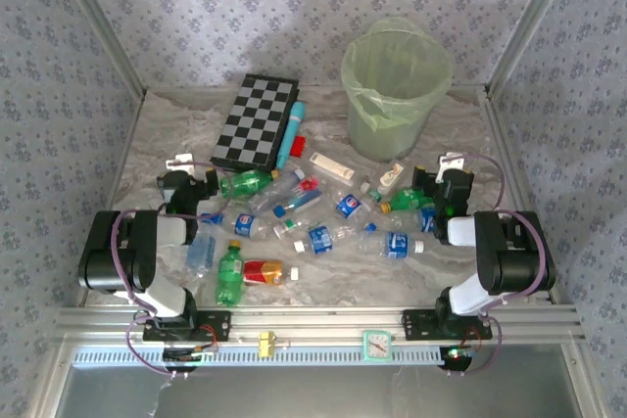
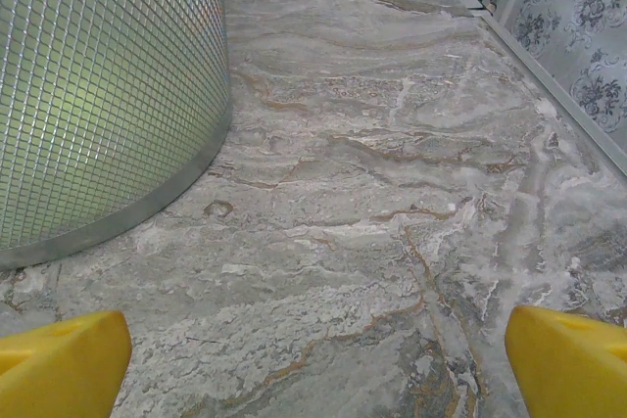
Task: Put the plastic bottles in the bin
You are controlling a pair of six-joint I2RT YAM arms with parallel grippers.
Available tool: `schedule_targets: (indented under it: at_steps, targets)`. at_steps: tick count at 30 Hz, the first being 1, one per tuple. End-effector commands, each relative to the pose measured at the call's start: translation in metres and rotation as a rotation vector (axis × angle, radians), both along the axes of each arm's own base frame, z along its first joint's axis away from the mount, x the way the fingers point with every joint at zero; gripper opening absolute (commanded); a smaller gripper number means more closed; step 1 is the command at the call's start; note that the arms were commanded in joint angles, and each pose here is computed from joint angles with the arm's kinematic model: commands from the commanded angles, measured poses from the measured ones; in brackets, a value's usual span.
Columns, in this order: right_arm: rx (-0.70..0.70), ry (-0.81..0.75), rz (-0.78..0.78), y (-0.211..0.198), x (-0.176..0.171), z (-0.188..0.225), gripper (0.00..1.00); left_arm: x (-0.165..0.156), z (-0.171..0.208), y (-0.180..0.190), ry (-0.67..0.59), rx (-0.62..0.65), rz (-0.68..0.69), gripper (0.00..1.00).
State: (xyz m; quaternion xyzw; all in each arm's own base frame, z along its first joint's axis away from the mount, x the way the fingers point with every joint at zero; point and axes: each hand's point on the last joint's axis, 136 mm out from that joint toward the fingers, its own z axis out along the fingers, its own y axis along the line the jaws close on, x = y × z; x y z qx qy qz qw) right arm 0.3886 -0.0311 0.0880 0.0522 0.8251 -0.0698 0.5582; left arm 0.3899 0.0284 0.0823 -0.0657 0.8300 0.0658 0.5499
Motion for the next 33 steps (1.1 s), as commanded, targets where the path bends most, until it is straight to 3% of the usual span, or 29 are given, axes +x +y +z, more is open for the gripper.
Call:
schedule_targets:
  at_steps: [1,33]
  targets:
    - [-0.017,-0.008,-0.005,-0.0006,0.0004,0.0008,1.00,0.0047,0.0081,-0.0002,-0.024,-0.014,-0.006,1.00]
    - [-0.006,-0.007,0.003,-0.0005,0.0008,0.0002,1.00,0.0052,0.0076,-0.0006,-0.021,-0.019,-0.012,1.00]
